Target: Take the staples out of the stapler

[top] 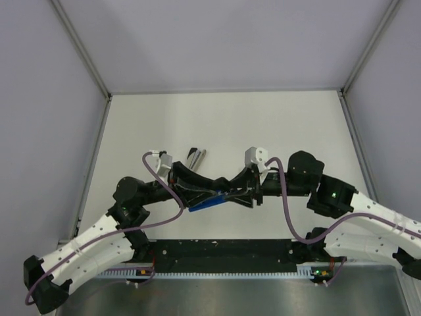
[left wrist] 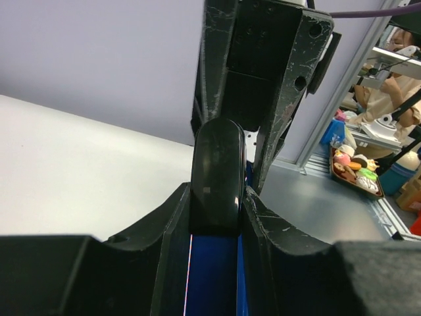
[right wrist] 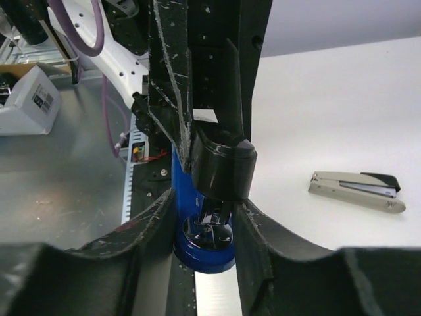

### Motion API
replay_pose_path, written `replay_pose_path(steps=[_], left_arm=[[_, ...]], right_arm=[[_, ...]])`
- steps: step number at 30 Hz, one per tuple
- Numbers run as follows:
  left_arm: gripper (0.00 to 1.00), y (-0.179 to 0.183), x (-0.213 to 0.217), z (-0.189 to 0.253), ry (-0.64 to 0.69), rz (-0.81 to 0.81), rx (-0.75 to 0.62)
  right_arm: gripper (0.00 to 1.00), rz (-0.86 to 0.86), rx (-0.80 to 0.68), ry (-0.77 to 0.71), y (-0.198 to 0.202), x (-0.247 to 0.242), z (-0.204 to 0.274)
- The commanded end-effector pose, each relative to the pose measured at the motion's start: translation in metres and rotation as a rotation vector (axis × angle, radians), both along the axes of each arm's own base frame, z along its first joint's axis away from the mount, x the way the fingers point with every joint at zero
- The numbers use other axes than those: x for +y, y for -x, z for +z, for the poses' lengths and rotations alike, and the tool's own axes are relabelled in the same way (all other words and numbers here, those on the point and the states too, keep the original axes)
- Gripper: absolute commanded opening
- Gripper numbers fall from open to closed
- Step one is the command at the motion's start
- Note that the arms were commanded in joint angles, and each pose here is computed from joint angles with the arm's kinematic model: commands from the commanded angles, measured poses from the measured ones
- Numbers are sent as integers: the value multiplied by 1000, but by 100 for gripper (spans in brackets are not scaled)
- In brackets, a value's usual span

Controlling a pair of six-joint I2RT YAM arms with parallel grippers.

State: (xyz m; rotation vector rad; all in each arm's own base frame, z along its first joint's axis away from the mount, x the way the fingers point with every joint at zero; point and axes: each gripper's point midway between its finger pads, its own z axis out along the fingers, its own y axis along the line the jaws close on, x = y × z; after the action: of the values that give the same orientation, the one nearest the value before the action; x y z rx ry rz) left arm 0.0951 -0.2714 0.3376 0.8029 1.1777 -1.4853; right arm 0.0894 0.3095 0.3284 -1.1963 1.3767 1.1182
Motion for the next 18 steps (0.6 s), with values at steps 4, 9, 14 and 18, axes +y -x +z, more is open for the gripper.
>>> replay_pose_path(steps=[4, 9, 14, 18], left_arm=[[0, 16, 13, 48, 143, -23, -119], [0, 10, 18, 60, 192, 29, -124], [0, -3, 25, 73, 252, 118, -124], [0, -17, 32, 82, 305, 209, -122]], right_arm=[[18, 6, -1, -75, 3, 3, 21], [0, -8, 41, -74, 3, 3, 2], [0, -16, 124, -93, 2, 10, -28], [0, -1, 221, -99, 6, 18, -60]])
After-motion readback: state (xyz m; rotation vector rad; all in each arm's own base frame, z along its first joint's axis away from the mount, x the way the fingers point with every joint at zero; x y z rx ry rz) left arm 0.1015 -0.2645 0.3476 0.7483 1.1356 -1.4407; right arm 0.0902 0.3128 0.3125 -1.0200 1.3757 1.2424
